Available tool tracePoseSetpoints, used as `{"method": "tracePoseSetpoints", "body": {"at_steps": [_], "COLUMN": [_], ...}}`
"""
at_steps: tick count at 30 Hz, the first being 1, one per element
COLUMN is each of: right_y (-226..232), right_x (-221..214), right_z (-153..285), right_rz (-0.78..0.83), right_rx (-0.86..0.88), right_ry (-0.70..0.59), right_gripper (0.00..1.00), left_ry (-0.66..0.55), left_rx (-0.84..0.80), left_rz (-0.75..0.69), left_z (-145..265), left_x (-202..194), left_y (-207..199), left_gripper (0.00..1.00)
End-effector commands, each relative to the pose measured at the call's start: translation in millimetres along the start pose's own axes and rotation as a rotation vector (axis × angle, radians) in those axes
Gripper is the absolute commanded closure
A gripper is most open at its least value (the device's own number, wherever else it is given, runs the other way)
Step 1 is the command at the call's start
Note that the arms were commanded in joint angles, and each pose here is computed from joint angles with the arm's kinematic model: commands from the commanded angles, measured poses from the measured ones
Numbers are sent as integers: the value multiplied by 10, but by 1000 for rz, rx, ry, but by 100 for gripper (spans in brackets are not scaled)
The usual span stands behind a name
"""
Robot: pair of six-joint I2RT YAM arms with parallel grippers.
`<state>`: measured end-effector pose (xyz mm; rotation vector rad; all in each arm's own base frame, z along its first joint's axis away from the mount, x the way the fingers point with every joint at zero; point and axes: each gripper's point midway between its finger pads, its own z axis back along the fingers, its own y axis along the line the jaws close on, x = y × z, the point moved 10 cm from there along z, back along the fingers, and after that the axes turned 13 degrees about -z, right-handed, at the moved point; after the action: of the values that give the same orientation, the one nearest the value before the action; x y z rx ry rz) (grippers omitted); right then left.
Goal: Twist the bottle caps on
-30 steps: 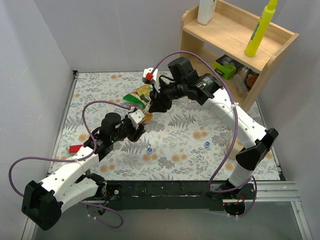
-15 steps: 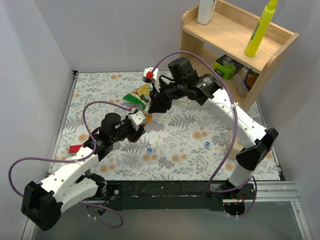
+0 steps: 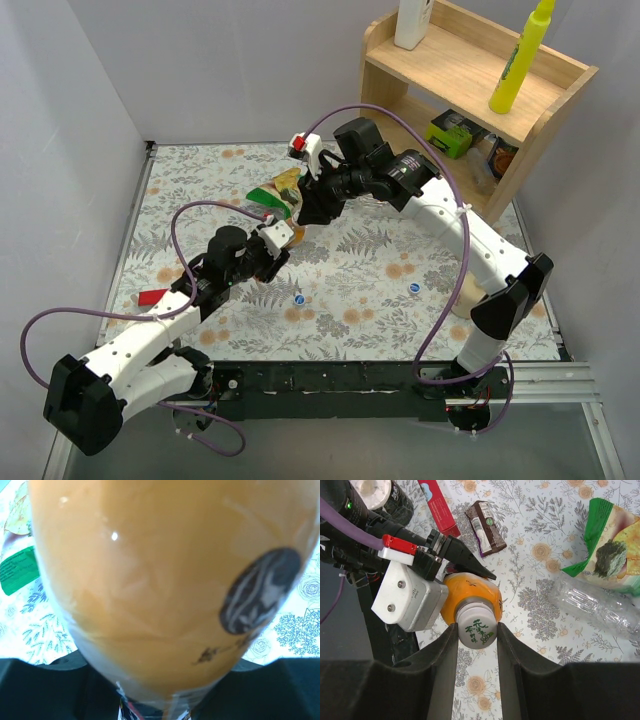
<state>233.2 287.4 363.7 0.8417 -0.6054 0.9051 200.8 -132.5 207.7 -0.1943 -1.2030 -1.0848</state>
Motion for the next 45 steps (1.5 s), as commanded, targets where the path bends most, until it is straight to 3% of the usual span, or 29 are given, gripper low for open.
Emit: {"method": "tracePoseSetpoints", "body": {"at_steps": [1,11,15,20,23,24,30,37,45], "right_y": [-125,-133,-117,-95,-95,-86,-12,61,41], "right_x": [-299,-207,-185,-145,-113,-92,-41,-150,-550], "right_z": [-264,-225,-185,-159,-147,-130,-47,330,656], "right_rz": [-114,-60,-47,-15,-4,10,42,242,534], "right_rx": [-41,-63,-62,-49,-57,-55,-13,44,3], "right_ry": [169,141,130,114,103,95,79,128,167], "right_gripper": [88,73,61,54,44,35,10,8,8], "left_ry": [-334,-278,-257,-223,-209,-203,-192,-159,-137], "left_rx": [113,54,29,-4,-6,-10,-30,-109,-336], "left_rz": [-46,-49,-43,-41,-42,-41,-24,-55,-175], "left_z": [74,22,21,-9,-21,-28,-40,-9,36], "left_x": [606,417,344,239,214,190,138,59,34], "left_y": [224,107,51,-9,-15,-27,-71,-147,-257], "left_gripper": [100,100,100,100,100,100,100,100,100]}}
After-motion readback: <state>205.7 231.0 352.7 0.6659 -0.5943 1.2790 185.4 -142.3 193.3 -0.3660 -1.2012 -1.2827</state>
